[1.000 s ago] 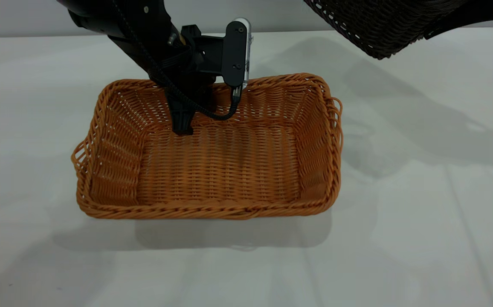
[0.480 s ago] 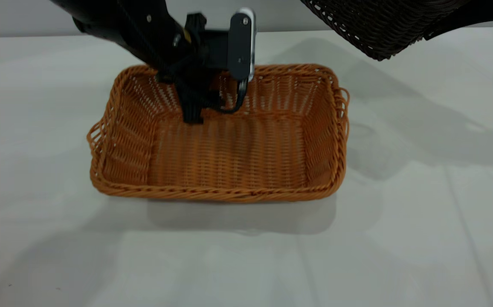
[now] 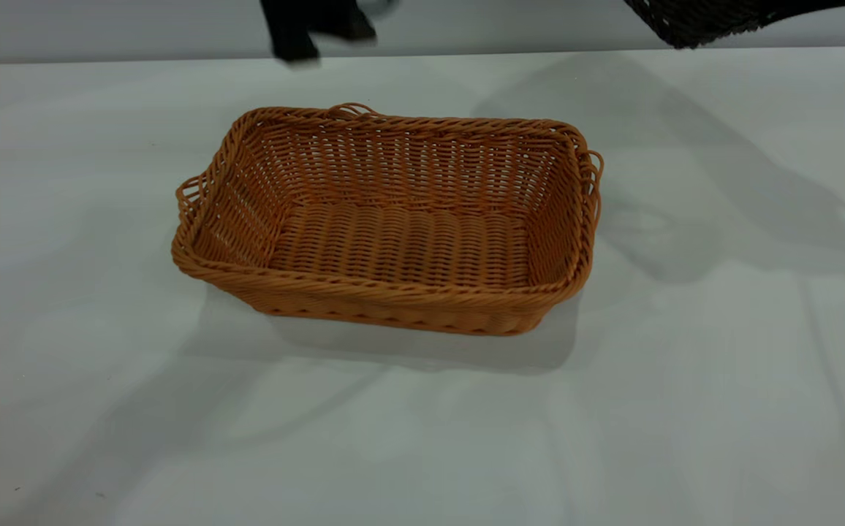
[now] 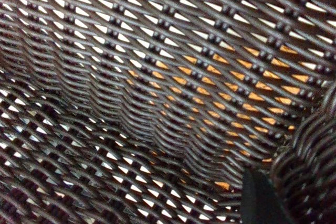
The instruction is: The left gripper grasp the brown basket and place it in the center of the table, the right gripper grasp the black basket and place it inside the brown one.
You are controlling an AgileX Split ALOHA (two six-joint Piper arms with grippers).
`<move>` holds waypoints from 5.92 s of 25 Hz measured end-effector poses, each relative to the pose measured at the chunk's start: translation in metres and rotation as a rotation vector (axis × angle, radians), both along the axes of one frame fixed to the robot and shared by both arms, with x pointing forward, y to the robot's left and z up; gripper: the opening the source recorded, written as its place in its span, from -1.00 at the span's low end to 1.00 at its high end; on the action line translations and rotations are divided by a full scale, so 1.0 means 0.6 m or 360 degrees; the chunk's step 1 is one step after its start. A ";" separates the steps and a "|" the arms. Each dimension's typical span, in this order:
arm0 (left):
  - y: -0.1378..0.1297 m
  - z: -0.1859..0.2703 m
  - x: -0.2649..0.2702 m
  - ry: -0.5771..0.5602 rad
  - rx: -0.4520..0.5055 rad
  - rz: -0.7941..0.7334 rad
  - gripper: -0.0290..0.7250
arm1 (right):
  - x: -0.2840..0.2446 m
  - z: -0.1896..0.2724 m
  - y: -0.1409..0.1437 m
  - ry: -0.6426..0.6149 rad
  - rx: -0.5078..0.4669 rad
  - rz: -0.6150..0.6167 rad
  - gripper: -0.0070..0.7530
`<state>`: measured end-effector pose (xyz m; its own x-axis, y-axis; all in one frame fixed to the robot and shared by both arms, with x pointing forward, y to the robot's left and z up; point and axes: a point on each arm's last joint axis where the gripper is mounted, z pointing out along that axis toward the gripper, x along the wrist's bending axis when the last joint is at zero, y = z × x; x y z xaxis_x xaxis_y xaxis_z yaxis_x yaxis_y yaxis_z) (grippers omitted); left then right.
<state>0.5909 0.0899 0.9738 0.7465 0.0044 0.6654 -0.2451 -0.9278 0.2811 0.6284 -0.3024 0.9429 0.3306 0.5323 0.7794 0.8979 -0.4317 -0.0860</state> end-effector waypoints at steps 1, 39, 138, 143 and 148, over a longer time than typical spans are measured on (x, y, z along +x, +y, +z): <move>0.006 0.027 -0.011 -0.0003 -0.0032 0.0022 0.39 | -0.002 -0.002 0.006 0.0003 -0.0028 0.0041 -0.44; 0.098 0.306 -0.167 -0.0277 -0.0458 0.0169 0.38 | -0.034 -0.119 0.294 0.0023 -0.0813 0.1049 -0.44; 0.298 0.331 -0.448 0.0564 -0.0981 0.1522 0.38 | -0.565 0.327 0.039 -0.1305 -0.1423 0.0576 0.48; 0.291 0.246 -0.451 0.0766 -0.0792 0.1589 0.38 | -0.602 0.217 0.025 -0.1281 -0.1412 0.0581 0.48; 0.300 0.166 -0.470 0.0883 -0.0643 0.1663 0.38 | -0.612 0.160 0.021 -0.1254 -0.1415 0.0596 0.48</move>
